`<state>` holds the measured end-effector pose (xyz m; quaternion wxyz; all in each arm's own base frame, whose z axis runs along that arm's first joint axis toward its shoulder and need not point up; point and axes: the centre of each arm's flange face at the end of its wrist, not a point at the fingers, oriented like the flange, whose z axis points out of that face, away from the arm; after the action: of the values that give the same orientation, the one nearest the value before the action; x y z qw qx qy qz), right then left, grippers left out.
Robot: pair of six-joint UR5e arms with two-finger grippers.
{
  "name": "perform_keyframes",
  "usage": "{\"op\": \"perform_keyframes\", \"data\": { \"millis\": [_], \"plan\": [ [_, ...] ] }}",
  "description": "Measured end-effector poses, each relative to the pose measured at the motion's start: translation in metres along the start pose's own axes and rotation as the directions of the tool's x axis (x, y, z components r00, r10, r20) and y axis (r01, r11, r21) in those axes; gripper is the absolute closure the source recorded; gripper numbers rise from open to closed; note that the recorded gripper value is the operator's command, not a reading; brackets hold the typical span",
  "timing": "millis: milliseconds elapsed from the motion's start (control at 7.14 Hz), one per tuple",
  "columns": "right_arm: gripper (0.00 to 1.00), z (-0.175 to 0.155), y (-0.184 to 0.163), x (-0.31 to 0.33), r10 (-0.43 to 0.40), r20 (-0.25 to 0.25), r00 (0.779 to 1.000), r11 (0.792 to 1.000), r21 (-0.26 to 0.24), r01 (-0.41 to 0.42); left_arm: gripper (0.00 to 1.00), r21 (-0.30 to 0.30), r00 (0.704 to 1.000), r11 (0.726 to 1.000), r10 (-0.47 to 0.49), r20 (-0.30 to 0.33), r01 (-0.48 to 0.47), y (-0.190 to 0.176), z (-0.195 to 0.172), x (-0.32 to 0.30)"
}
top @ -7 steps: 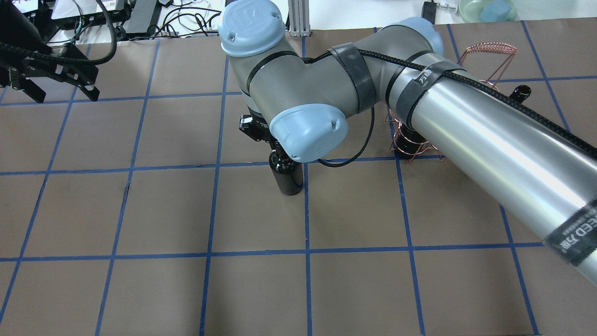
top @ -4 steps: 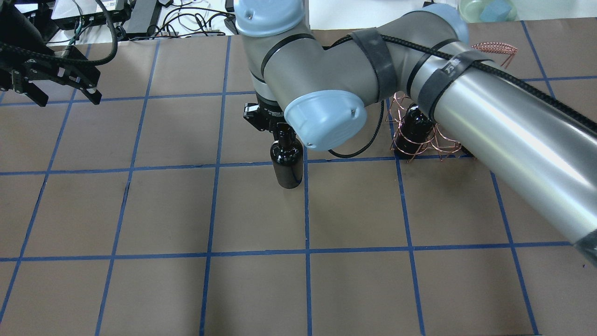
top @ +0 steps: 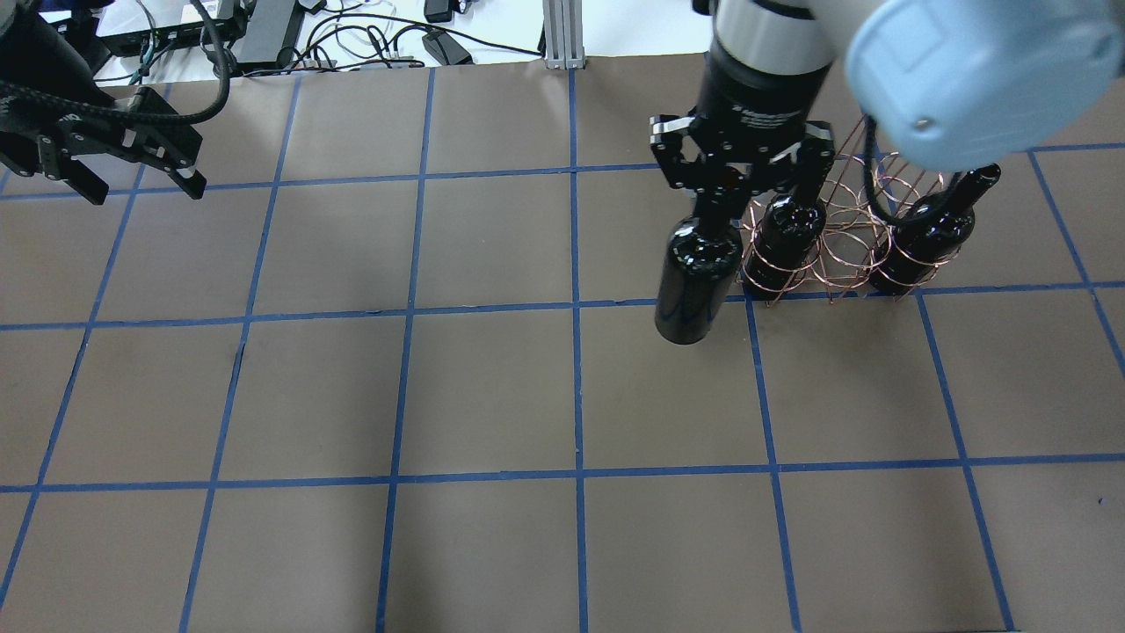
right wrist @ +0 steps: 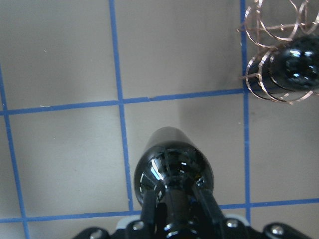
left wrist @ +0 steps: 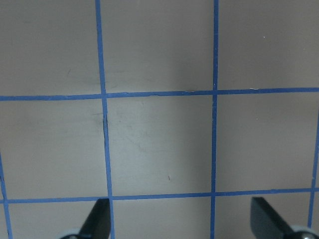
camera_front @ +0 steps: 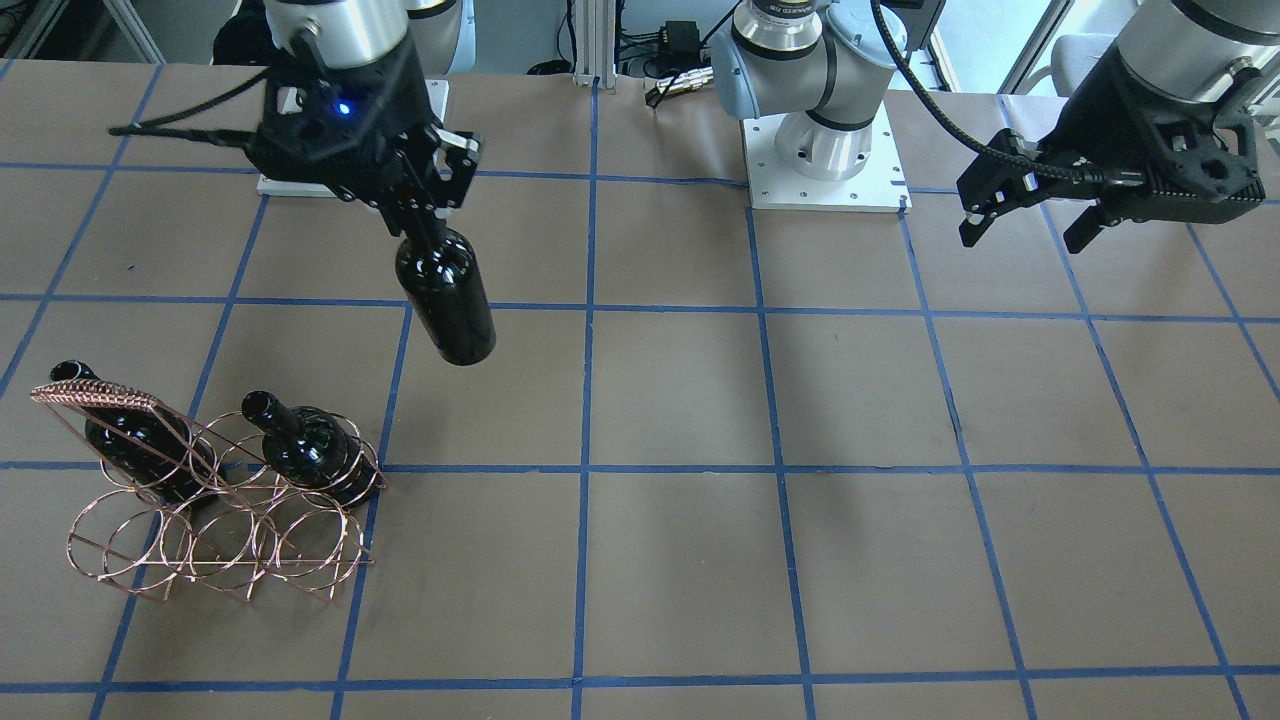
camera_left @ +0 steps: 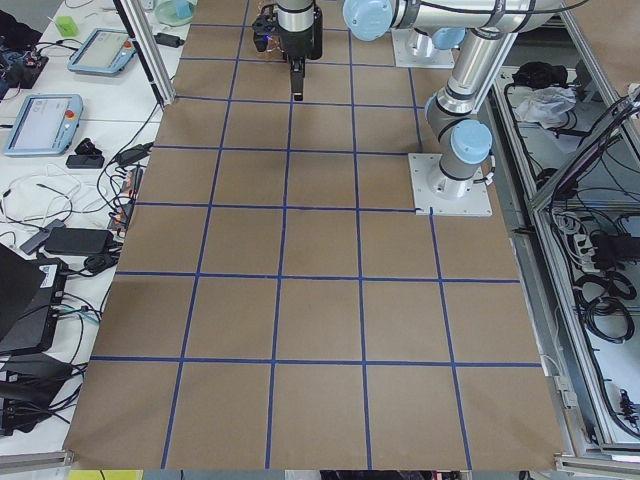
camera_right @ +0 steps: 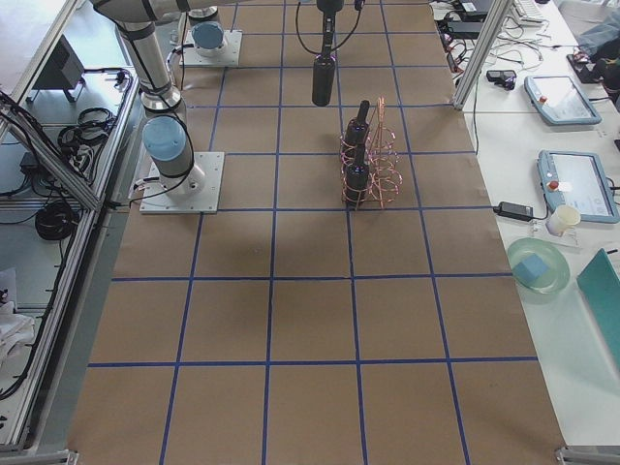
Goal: Place wine into wine basket
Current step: 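Lift the bottle with the right gripper and carry it above the wire rack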
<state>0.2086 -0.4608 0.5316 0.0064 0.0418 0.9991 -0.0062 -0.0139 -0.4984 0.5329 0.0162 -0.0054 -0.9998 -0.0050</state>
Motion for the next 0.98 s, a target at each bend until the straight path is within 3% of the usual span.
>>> {"op": "perform_keyframes", "data": {
  "millis": [280, 420, 981],
  "plan": [
    [1.00, -0.030, 0.012, 0.059, -0.014, -0.067, 0.998, 1.000, 0.014, 0.015, 0.00, 0.001, 1.000, 1.000, -0.001, -0.005, 0.001, 0.000, 0.000, 0.000],
    [1.00, -0.035, 0.004, 0.091, -0.012, -0.078, 0.997, 1.000, 0.013, 0.014, 0.00, 0.000, 1.000, 1.000, -0.002, -0.005, 0.002, 0.001, 0.001, 0.000],
    [1.00, -0.032, -0.025, 0.178, -0.052, -0.044, 0.998, 0.999, 0.009, 0.052, 0.00, -0.013, 1.000, 1.000, 0.000, -0.007, 0.000, 0.004, 0.003, 0.001]
  ]
}}
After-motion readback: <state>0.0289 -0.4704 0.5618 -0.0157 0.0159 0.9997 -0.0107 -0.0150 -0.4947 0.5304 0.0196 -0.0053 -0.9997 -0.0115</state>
